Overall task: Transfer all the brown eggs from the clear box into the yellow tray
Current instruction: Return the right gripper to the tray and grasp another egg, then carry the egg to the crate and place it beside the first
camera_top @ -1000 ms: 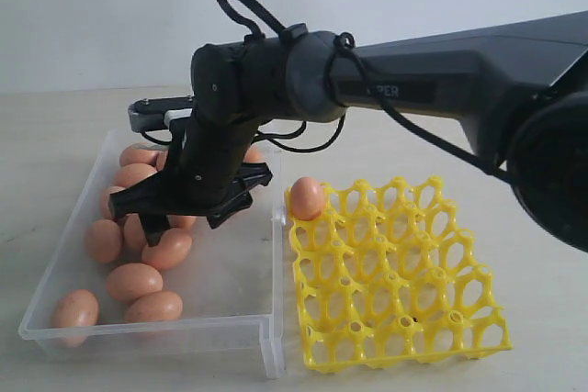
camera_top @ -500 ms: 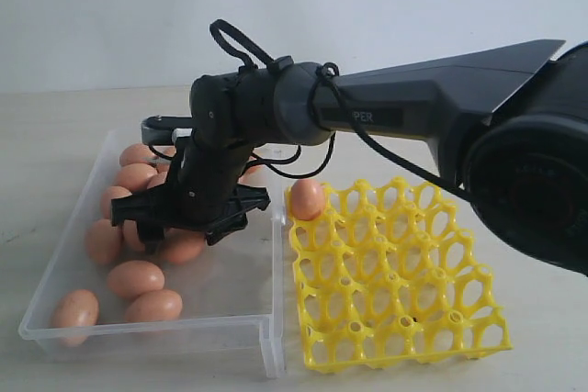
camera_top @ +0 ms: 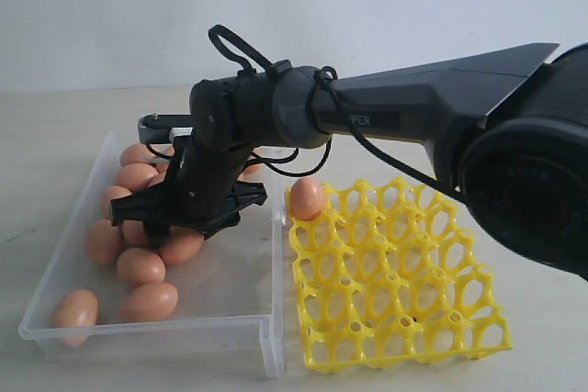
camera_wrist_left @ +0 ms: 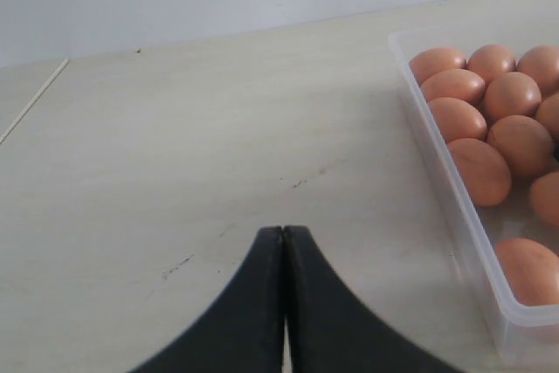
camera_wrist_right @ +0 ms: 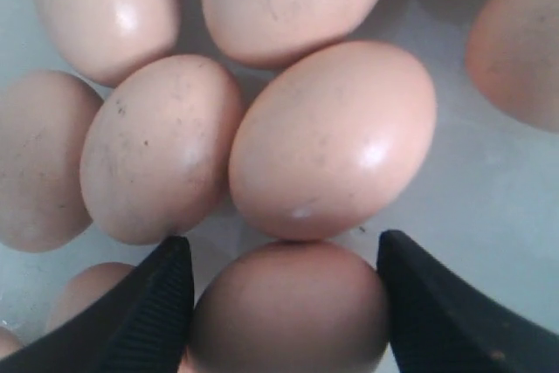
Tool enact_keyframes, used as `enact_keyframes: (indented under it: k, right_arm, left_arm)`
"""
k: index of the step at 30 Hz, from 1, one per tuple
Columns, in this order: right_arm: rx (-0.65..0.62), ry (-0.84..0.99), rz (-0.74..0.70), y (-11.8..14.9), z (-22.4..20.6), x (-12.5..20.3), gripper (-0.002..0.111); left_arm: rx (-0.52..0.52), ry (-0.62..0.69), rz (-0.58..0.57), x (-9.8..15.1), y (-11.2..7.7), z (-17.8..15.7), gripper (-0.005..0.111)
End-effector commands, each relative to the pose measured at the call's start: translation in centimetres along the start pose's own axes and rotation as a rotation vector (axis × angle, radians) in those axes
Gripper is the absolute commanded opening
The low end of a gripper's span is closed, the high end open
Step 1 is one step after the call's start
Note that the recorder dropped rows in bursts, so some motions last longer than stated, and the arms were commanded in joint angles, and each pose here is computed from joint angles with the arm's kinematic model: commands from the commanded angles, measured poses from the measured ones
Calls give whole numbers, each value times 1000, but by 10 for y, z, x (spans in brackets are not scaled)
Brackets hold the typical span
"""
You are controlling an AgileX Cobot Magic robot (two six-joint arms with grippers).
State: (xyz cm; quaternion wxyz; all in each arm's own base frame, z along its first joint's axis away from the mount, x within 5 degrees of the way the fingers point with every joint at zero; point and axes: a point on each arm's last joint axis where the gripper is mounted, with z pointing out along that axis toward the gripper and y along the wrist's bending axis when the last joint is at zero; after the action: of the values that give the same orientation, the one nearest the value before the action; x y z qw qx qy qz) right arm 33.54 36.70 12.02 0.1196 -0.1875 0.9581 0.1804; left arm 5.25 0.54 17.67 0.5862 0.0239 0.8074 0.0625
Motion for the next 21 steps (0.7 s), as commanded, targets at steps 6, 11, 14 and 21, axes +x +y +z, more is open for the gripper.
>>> enact_keyframes:
  k: [6,11,14,21]
  right_arm:
    - [196,-161,-295,-4,-49,-22,0]
    - [400,-174,-397,-16,-82,-26,0]
    - [453,-193,-395,-26,-97,-22,0]
    - [509,-246,-292,-70,-124,5,0]
  left_arm:
    - [7,-20,-6,-2,0,-1,0]
    - [7,-20,-6,-2,0,-1,0]
    - [7,-20,-6,-2,0,-1,0]
    - [7,-20,-6,-2,0,-1,0]
